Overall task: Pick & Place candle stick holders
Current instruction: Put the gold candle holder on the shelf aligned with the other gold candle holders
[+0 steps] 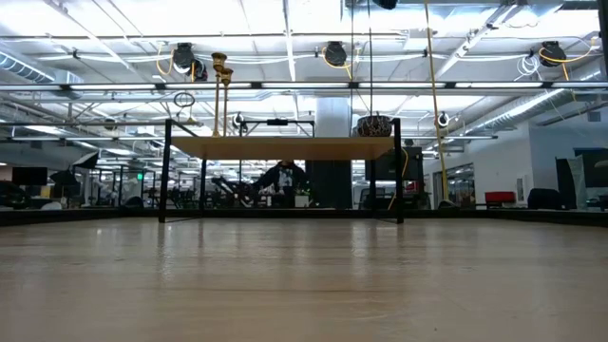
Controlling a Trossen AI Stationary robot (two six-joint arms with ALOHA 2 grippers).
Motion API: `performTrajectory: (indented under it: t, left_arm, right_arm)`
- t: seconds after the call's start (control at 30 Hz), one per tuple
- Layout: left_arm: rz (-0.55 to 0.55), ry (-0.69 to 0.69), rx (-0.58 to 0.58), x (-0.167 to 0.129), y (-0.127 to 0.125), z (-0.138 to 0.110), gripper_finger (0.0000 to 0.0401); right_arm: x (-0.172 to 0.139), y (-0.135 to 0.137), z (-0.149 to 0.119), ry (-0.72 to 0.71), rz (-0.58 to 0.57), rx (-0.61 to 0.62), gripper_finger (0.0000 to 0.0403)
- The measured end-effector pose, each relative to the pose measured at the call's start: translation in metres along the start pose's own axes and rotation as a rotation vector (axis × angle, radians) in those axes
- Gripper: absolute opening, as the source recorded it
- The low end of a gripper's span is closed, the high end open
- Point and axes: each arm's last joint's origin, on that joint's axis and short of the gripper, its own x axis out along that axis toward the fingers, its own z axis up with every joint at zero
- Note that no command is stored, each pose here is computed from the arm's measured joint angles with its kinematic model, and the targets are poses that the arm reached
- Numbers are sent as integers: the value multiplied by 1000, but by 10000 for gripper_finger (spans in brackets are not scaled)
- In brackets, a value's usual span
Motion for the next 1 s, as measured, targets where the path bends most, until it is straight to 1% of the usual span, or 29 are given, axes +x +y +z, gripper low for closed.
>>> performTrajectory:
  t: [0.23,0.43,0.53,0.63,0.8,0.87,1.0]
  left_arm:
    - [-32,38,-7,4,10,12,119]
    - [-49,58,-5,3,11,17,119]
    - [-57,46,-1,2,10,20,104]
    - [-65,65,2,1,10,21,79]
    - [-71,63,17,0,9,21,43]
    - [-72,63,17,0,9,21,38]
    - [-70,60,16,0,9,21,42]
  right_arm:
    - [4,5,-7,47,33,9,11]
    - [4,4,-10,68,20,21,11]
    - [4,2,-12,90,0,24,11]
    - [4,0,-15,113,-24,22,11]
    - [3,1,-14,108,-20,8,11]
    - [3,1,-14,103,-26,5,11]
    - [3,1,-14,97,-30,-1,11]
